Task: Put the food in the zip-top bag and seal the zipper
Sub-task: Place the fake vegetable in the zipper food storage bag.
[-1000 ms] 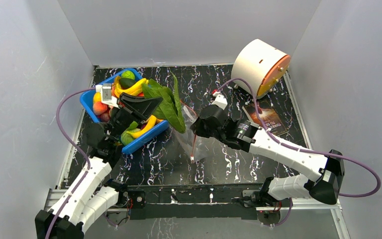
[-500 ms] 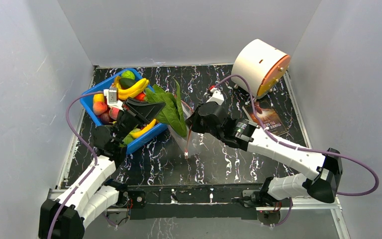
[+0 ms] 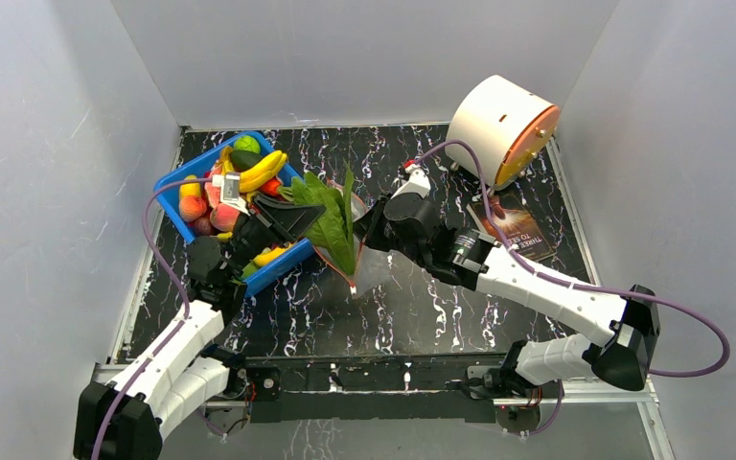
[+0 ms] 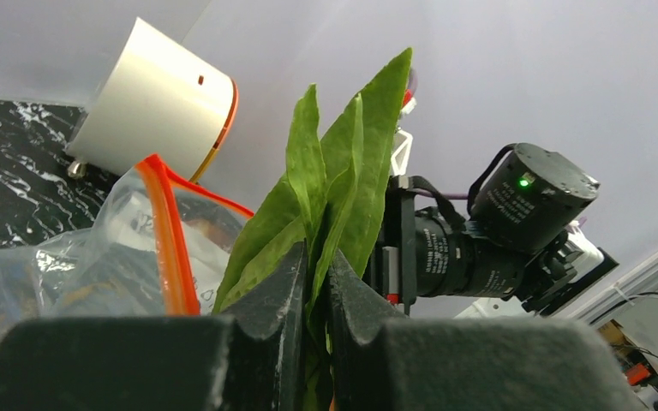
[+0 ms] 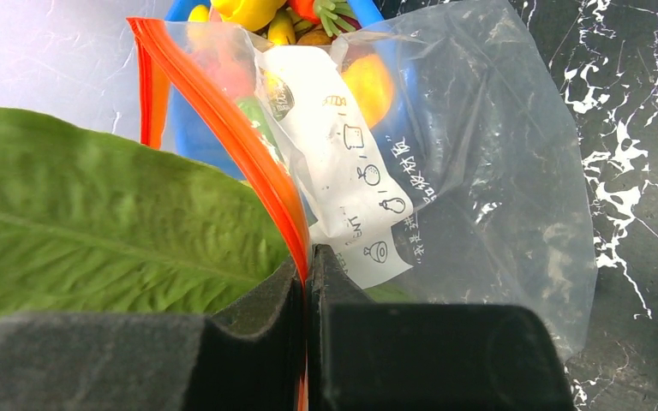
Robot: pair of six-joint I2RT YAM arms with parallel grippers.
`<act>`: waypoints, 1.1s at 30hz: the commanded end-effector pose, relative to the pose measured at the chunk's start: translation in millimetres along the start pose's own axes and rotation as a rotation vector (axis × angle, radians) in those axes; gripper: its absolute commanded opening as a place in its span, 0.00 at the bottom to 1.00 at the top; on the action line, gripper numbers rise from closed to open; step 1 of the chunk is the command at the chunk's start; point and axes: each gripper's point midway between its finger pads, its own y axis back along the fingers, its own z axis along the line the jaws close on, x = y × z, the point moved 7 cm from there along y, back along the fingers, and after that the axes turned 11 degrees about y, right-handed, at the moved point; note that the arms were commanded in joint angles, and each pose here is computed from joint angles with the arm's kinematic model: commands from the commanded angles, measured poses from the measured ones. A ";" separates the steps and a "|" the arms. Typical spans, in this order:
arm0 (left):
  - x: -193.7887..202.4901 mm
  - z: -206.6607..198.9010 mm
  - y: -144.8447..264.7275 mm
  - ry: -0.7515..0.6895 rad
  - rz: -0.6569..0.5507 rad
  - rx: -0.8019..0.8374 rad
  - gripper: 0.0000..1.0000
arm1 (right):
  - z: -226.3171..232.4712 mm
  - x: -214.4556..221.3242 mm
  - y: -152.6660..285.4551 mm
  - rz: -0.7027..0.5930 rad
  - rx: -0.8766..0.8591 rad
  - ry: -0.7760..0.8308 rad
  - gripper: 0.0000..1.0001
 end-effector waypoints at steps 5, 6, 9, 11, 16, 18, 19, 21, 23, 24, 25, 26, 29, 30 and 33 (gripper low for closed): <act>5.9 7.1 3.9 -0.023 0.034 -0.070 0.00 | 20.1 -28.8 7.7 -0.124 -0.091 -0.050 0.00; 5.8 7.9 4.2 -0.022 0.032 -0.081 0.01 | 19.5 -28.1 8.0 -0.125 -0.094 -0.051 0.00; 6.2 9.4 4.7 -0.016 0.039 -0.107 0.21 | 18.5 -28.0 9.2 -0.132 -0.100 -0.054 0.00; 5.6 7.2 4.1 -0.028 0.055 -0.112 0.42 | 17.4 -27.9 10.5 -0.135 -0.098 -0.054 0.00; 0.4 -3.3 5.3 -0.123 0.096 -0.131 0.60 | 15.8 -30.7 16.0 -0.148 -0.097 -0.056 0.00; -4.3 -9.3 7.1 -0.176 0.105 -0.158 0.62 | 15.4 -32.2 19.1 -0.154 -0.101 -0.057 0.00; -6.5 -12.0 8.3 -0.206 0.113 -0.176 0.62 | 14.8 -32.6 20.5 -0.158 -0.100 -0.059 0.00; -11.0 -17.4 12.5 -0.265 0.126 -0.216 0.63 | 13.5 -33.6 22.9 -0.163 -0.097 -0.062 0.00; -13.3 -19.2 20.0 -0.306 0.144 -0.281 0.64 | 12.8 -33.8 25.4 -0.163 -0.097 -0.067 0.00; -15.0 -19.6 23.3 -0.324 0.147 -0.313 0.64 | 12.6 -34.0 26.9 -0.163 -0.100 -0.070 0.00; -15.8 -19.2 26.2 -0.334 0.152 -0.343 0.64 | 12.3 -34.4 28.4 -0.165 -0.102 -0.073 0.00; -16.1 -18.5 29.1 -0.336 0.156 -0.371 0.63 | 12.5 -34.9 30.2 -0.167 -0.106 -0.078 0.00; -10.8 -12.5 33.8 -0.320 0.196 -0.409 0.60 | 13.2 -37.3 33.1 -0.175 -0.111 -0.087 0.00; -7.5 -10.2 34.6 -0.309 0.212 -0.405 0.60 | 13.5 -38.1 33.7 -0.177 -0.112 -0.089 0.00; 7.1 1.0 37.7 -0.259 0.268 -0.377 0.58 | 14.6 -39.6 34.2 -0.182 -0.113 -0.093 0.00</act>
